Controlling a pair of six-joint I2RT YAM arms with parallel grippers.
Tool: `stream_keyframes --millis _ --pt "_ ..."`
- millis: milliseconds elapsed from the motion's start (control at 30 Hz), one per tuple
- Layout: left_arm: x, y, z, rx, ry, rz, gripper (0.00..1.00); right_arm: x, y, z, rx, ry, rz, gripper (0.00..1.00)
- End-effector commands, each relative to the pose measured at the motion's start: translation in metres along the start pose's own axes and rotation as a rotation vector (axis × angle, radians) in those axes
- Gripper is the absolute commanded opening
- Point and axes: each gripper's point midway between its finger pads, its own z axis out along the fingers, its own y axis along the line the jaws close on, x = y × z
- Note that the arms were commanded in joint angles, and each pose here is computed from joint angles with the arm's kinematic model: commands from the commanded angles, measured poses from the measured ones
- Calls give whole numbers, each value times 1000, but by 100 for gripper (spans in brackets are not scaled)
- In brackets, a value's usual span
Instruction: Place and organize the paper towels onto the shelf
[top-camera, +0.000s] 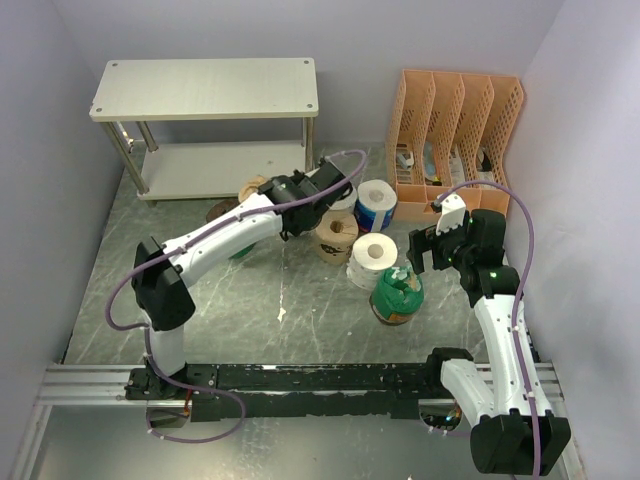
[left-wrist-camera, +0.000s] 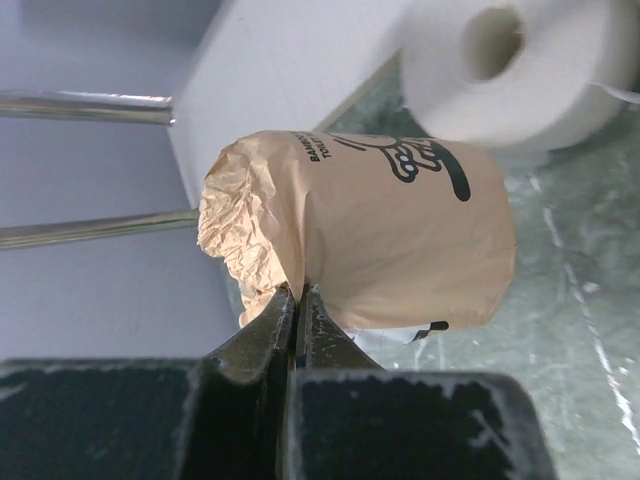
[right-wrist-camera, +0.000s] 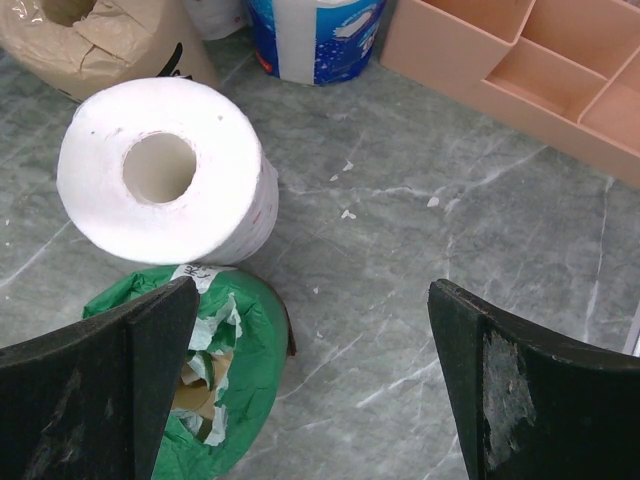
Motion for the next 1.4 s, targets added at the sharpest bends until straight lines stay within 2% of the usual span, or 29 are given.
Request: stream_keyframes --millis 0,133,267,367,500,733,1000,1367 --pt "-18 57 4 -148 -44 -24 7 0 -1 -1 2 -16 -8 100" --pt "-28 87 24 -338 -32 -21 7 -1 -1 -1 3 -20 -10 100" --pt "-51 106 38 -498 -76 -21 7 -2 0 -3 1 -28 -14 100" --pt "-64 123 43 -633 -78 80 7 -3 0 -3 1 -30 -16 100" --pt "-80 129 52 -780 -122 93 7 -3 0 -5 8 -36 -17 100" --pt "-87 106 107 -816 -145 96 7 -6 -3 -7 26 -48 -21 100" --pt "-96 89 137 -813 -170 113 7 -6 -3 -7 30 -49 -23 100" --pt "-68 50 178 -787 -132 156 7 -4 -4 -5 28 -36 -19 100"
